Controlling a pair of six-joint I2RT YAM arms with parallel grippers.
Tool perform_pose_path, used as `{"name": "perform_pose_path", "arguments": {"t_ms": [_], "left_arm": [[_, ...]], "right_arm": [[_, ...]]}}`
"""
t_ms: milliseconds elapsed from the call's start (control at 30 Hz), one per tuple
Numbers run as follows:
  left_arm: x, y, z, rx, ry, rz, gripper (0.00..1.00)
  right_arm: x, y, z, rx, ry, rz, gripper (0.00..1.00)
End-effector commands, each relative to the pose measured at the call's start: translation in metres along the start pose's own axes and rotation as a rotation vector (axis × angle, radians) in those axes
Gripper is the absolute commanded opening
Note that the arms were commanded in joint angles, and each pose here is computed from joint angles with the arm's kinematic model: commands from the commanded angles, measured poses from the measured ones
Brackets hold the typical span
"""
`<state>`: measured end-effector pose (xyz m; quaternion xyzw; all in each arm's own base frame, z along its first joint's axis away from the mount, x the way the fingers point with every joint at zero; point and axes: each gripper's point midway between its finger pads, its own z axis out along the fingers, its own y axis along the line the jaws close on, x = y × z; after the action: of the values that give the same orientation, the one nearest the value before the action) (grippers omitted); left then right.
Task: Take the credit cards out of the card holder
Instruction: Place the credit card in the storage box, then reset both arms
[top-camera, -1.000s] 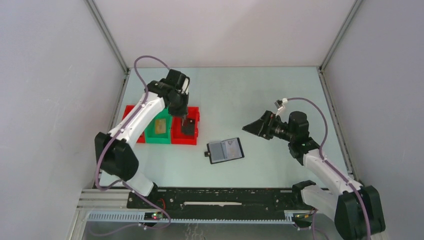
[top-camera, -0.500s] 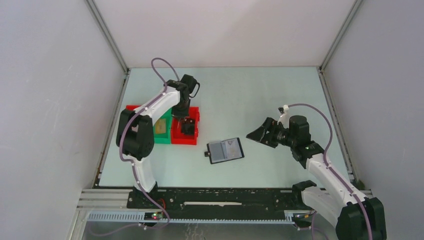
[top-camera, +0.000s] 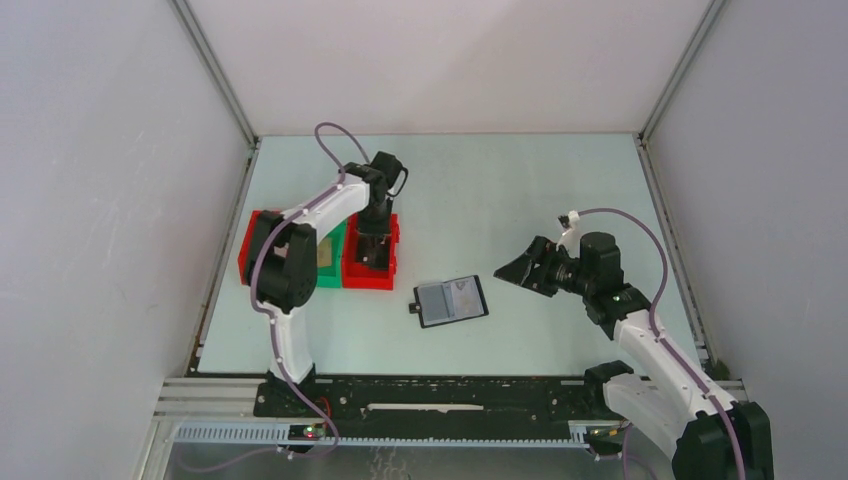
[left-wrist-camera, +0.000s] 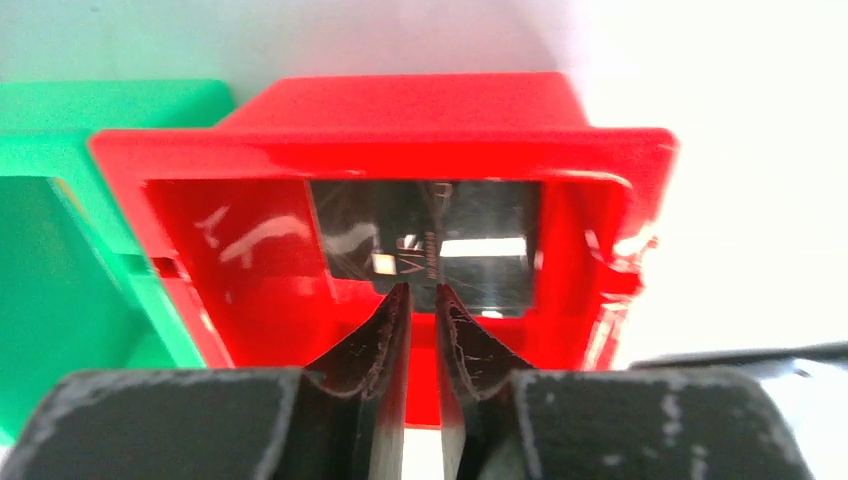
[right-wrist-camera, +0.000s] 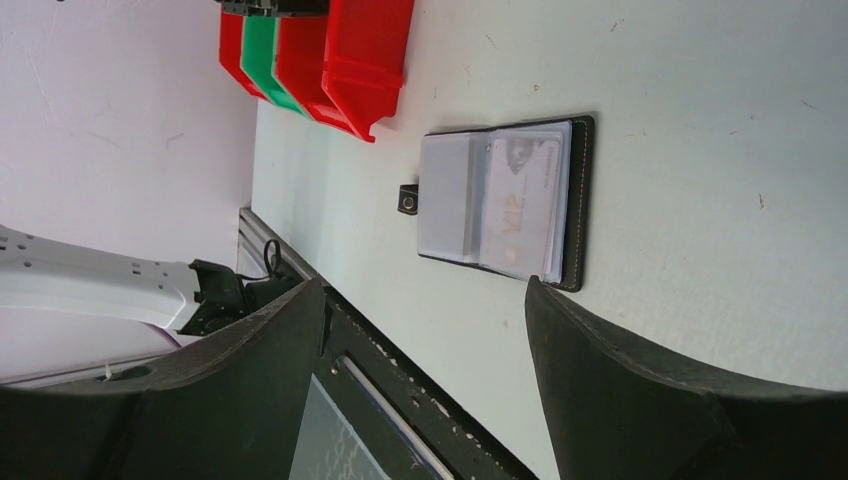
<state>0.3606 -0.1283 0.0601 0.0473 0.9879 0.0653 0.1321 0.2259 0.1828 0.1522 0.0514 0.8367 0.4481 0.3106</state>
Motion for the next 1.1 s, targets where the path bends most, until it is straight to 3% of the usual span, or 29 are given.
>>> {"name": "perform_pose_path", "arguments": {"t_ms": [0, 233, 400, 533, 767, 900, 1067], "left_arm": [[-0.02, -0.033, -0.052, 0.186, -0.131, -0.037, 0.22], [-0.022, -0.032, -0.146, 0.337, -0.329, -0.051, 0.25], [-0.008, -0.031, -0.217, 0.502, -0.505, -0.018, 0.25], [0.013, -0.019, -0.246, 0.545, -0.617, -0.002, 0.27], [0.037, 0.038, -0.247, 0.368, -0.847, -0.139, 0.33], [0.053, 0.071, -0.22, 0.227, -0.923, -0.267, 0.37], [0.067, 0.088, -0.212, 0.188, -1.0, -0.335, 0.37]], "right_arm": [[-0.005, 0.007, -0.002, -0.019, -0.018, -0.038, 0.82], [-0.008, 0.006, -0.002, 0.008, -0.028, -0.052, 0.84], [-0.031, -0.009, -0.02, 0.208, -0.083, -0.125, 0.86], [-0.067, -0.004, -0.051, 0.377, -0.182, -0.201, 0.87], [-0.119, 0.002, -0.111, 0.601, -0.412, -0.265, 0.88], [-0.122, 0.003, -0.125, 0.607, -0.506, -0.227, 0.88], [-0.117, -0.004, -0.123, 0.594, -0.536, -0.167, 0.88]]}}
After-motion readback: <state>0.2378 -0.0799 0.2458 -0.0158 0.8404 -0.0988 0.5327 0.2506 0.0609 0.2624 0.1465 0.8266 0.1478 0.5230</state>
